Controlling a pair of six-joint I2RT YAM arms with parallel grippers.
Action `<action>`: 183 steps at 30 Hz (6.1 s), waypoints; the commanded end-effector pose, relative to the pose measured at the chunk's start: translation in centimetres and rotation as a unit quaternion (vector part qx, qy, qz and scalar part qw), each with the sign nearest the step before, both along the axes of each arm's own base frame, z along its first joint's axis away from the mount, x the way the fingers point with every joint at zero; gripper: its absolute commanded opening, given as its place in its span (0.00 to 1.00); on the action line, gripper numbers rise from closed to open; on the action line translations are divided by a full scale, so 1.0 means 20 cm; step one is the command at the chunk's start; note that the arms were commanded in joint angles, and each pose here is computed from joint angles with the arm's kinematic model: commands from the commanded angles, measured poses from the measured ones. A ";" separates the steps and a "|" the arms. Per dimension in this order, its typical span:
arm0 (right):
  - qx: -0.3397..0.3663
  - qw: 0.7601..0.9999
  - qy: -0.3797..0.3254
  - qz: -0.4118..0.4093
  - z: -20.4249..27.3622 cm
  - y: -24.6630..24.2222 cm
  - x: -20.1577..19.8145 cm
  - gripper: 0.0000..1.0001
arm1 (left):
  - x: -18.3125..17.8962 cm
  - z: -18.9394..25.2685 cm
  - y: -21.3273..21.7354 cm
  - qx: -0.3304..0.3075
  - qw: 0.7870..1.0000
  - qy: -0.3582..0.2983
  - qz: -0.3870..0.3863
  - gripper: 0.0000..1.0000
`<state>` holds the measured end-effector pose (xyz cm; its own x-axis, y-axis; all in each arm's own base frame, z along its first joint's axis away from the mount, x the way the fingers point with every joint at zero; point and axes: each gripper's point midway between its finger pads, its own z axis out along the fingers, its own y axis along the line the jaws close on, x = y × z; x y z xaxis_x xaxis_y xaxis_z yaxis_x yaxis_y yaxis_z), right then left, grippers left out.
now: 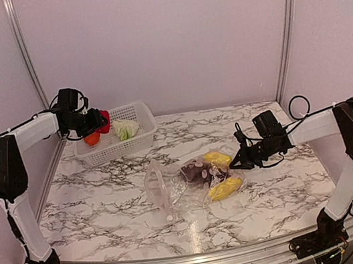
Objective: Open the zip-top bag and remove the fake food
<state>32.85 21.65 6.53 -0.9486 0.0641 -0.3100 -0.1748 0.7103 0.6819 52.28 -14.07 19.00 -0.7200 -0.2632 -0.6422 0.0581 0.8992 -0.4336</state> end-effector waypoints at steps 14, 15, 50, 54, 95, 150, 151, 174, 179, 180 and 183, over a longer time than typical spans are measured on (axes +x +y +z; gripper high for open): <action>-0.008 1.000 0.000 -0.009 0.02 -0.02 0.03 0.00 | 0.14 -0.36 0.11 0.065 0.992 0.110 0.012 0.90; -0.007 1.000 -0.001 -0.009 0.02 -0.02 0.03 0.00 | 0.13 -0.31 0.10 0.058 0.993 0.099 0.005 0.95; 0.020 0.999 -0.002 0.038 0.03 0.19 -0.19 0.00 | -1.14 -0.49 -1.03 -0.210 0.941 0.108 -0.244 0.26; 0.024 0.998 0.006 0.053 0.01 0.22 -0.24 0.00 | -1.09 -0.51 -1.18 -0.227 0.932 0.106 -0.262 0.28; 0.026 1.000 0.010 0.003 -0.02 0.08 -0.14 0.00 | -1.09 -0.52 -1.14 -0.189 0.932 0.132 -0.280 0.00; 0.045 0.999 0.020 0.014 -0.06 0.20 -0.19 0.00 | -1.17 -0.90 -1.36 -0.138 0.944 0.136 -0.268 0.67; 0.046 0.999 0.018 0.013 -0.05 0.20 -0.18 0.00 | -1.16 -0.92 -1.36 -0.130 0.945 0.141 -0.265 0.63; 0.021 0.999 0.007 -0.047 -0.08 -0.03 -0.09 0.00 | -1.25 -0.79 -0.94 -0.060 0.944 0.133 -0.296 0.11; 0.020 0.999 0.009 -0.047 -0.09 -0.03 -0.09 0.00 | -1.29 -0.80 -0.91 -0.028 0.935 0.127 -0.329 0.11; 0.021 0.999 0.009 -0.046 -0.08 -0.03 -0.09 0.00 | -1.29 -0.78 -0.92 -0.027 0.933 0.122 -0.337 0.09; 0.018 0.999 0.009 -0.044 -0.08 -0.02 -0.08 0.00 | -1.29 -0.71 -0.94 -0.038 0.931 0.101 -0.350 0.02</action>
<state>30.67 22.27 5.23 -0.9493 0.1431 -0.2798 -0.1179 0.6632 0.7391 27.31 -33.48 3.54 -0.8632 0.2224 -0.4532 0.4754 0.6601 -0.5815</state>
